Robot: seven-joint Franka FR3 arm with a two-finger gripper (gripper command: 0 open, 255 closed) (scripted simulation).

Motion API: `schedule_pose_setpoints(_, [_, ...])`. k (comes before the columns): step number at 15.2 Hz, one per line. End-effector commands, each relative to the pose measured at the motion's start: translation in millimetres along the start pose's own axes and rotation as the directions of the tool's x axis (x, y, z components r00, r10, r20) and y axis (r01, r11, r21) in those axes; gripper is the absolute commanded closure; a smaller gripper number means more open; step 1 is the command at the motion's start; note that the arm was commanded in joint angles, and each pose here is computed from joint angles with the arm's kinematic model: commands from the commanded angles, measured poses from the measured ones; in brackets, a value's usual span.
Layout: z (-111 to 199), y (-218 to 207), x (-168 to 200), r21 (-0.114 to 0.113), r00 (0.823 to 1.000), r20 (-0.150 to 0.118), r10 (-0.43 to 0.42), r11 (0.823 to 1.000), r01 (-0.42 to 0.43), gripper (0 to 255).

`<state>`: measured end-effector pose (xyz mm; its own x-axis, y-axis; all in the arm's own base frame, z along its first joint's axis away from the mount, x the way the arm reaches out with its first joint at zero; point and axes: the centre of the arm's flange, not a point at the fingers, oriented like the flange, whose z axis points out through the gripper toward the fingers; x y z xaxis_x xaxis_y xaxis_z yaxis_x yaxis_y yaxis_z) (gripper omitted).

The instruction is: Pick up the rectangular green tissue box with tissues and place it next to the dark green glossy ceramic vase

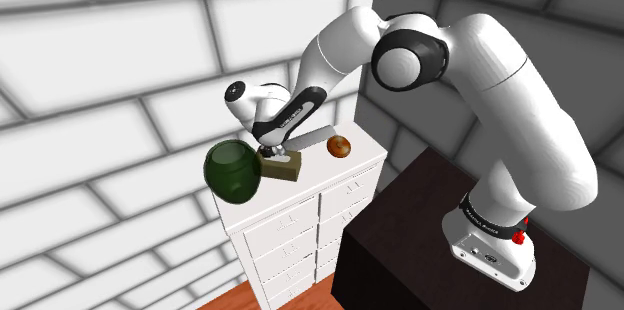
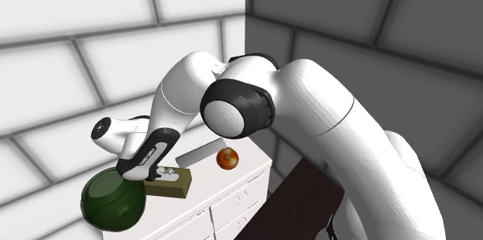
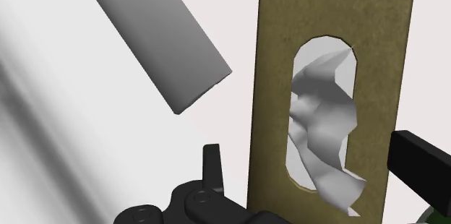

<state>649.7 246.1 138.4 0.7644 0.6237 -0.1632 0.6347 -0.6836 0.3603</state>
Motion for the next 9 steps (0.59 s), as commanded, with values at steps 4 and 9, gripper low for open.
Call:
schedule_pose_setpoints(4, [-33.3,0.0,-0.1,0.000,1.000,0.000,0.000,1.000,0.000,0])
schedule_pose_setpoints(9, [-33.3,0.0,0.0,0.000,1.000,0.000,0.000,1.000,0.000,0])
